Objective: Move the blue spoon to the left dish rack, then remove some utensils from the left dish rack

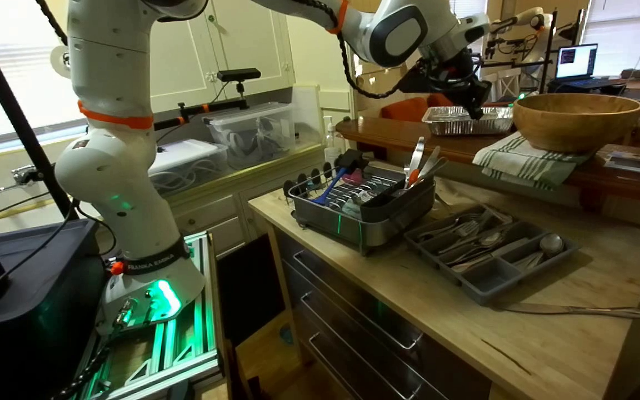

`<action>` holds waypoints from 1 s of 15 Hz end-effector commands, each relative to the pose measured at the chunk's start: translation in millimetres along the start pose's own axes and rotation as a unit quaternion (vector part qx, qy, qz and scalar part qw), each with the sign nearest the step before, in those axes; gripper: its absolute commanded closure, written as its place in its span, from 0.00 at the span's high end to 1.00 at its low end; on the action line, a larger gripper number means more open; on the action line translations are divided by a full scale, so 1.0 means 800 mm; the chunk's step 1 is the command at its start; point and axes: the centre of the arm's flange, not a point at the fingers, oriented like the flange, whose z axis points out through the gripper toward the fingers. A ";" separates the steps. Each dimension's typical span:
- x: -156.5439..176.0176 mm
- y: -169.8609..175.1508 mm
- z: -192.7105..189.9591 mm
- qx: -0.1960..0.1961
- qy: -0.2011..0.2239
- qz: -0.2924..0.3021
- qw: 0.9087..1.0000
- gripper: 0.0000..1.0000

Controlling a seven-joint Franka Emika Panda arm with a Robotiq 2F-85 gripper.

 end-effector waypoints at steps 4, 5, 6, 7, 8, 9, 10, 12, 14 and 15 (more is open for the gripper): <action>-0.034 0.025 0.062 -0.014 -0.063 -0.038 0.997 0.03; -0.045 0.023 0.067 -0.005 -0.071 -0.041 0.997 0.03; -0.060 0.017 0.068 0.010 -0.078 -0.047 0.996 0.16; -0.074 0.012 0.065 0.023 -0.080 -0.050 0.995 0.37; -0.087 0.008 0.057 0.034 -0.079 -0.048 0.995 0.44; -0.097 0.006 0.051 0.037 -0.075 -0.044 0.996 0.51; -0.105 0.010 0.042 0.046 -0.070 -0.037 0.996 0.59; -0.119 0.023 0.022 0.045 -0.062 -0.013 0.997 0.73; -0.136 0.044 0.006 0.047 -0.064 0.012 0.997 0.88; -0.148 0.044 0.010 0.067 -0.075 0.009 0.995 0.94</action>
